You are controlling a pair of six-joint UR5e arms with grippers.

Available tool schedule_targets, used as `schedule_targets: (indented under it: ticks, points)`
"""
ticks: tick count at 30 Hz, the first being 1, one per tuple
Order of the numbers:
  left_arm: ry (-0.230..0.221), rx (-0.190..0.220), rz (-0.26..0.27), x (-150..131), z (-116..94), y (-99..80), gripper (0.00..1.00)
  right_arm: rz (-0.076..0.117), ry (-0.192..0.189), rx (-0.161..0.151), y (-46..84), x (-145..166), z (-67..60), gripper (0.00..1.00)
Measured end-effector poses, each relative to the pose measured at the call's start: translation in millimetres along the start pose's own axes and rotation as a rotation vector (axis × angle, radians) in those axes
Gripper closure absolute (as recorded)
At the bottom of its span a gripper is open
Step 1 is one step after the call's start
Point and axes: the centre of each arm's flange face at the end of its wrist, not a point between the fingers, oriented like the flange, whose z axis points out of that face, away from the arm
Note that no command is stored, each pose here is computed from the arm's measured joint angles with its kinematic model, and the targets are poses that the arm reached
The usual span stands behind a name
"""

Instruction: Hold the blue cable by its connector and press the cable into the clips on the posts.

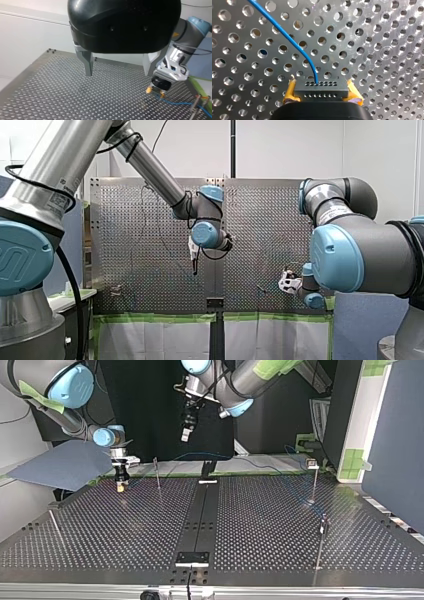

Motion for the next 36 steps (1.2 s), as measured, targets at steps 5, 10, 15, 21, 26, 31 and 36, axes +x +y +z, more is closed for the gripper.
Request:
schedule_targets:
  ticks: [5,10,15,21,26,31,36]
  points:
    - [-0.043,0.005,-0.065,-12,-12,7.5,0.02,0.0,-0.005,-0.001,0.0,0,-0.6,1.0]
    - [-0.082,0.011,-0.129,-22,-24,13.5,0.02,-0.001,-0.013,-0.008,1.9,0,-1.5,1.0]
    - [-0.114,0.018,-0.184,-30,-35,18.8,0.02,-0.017,-0.022,-0.014,3.8,9,1.1,1.0]
    - [-0.158,0.021,-0.234,-39,-47,27.3,0.02,-0.031,-0.023,-0.025,5.1,33,3.2,1.0]
    - [-0.184,0.014,-0.25,-41,-57,34.8,0.02,-0.035,-0.018,-0.039,7.9,52,-1.9,1.0]
    - [-0.156,0.015,-0.237,-14,-63,42.1,0.02,-0.04,-0.009,-0.044,8.7,71,-5.7,1.0]
    - [-0.123,0.012,-0.217,14,-70,48.9,0.02,-0.049,0.017,-0.03,4.8,96,0.0,1.0]
